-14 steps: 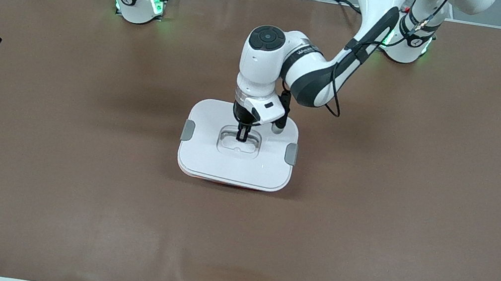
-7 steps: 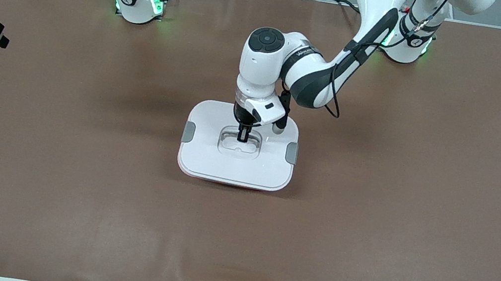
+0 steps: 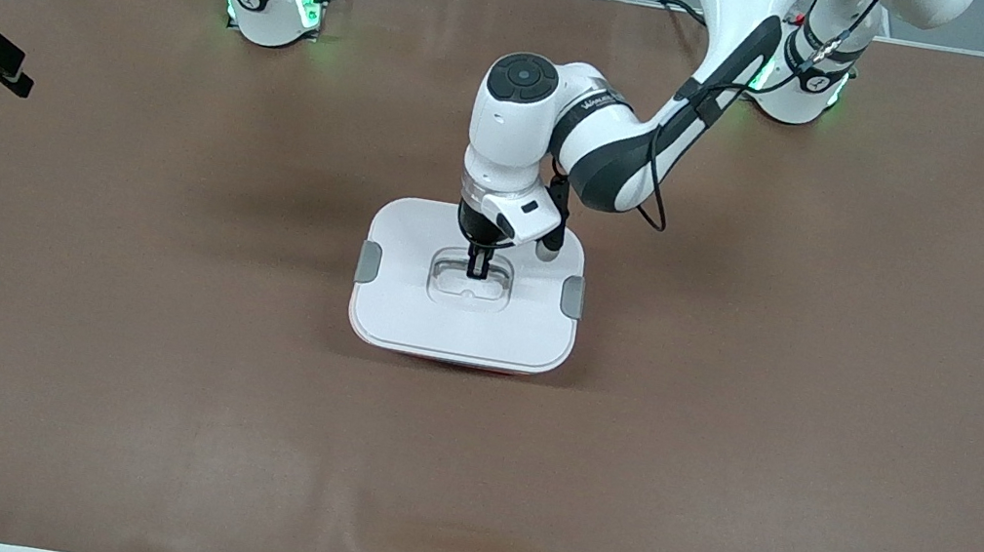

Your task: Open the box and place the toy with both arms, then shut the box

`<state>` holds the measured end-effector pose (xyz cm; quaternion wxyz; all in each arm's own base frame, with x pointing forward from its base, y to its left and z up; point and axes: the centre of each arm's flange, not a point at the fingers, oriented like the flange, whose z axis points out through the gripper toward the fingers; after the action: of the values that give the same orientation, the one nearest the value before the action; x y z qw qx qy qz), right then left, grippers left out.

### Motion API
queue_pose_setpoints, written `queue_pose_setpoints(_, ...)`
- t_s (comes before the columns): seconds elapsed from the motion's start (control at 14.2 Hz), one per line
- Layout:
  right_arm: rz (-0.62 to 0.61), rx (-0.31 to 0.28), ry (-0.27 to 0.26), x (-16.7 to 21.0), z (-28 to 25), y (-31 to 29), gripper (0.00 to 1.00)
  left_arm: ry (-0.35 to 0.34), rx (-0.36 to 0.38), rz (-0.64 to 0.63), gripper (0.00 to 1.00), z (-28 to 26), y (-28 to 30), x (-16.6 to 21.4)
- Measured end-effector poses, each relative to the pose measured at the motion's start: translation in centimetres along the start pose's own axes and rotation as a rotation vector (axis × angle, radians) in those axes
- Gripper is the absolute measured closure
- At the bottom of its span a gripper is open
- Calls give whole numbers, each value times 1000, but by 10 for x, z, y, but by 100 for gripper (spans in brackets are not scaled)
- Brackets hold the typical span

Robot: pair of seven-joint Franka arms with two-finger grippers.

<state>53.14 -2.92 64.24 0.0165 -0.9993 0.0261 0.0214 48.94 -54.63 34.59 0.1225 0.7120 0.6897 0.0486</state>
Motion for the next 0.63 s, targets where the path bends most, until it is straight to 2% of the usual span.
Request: queue_pose_setpoints(0.63, 5, 0, -2, 0, 0, 2, 0, 14, 3, -16, 93, -3, -2, -3)
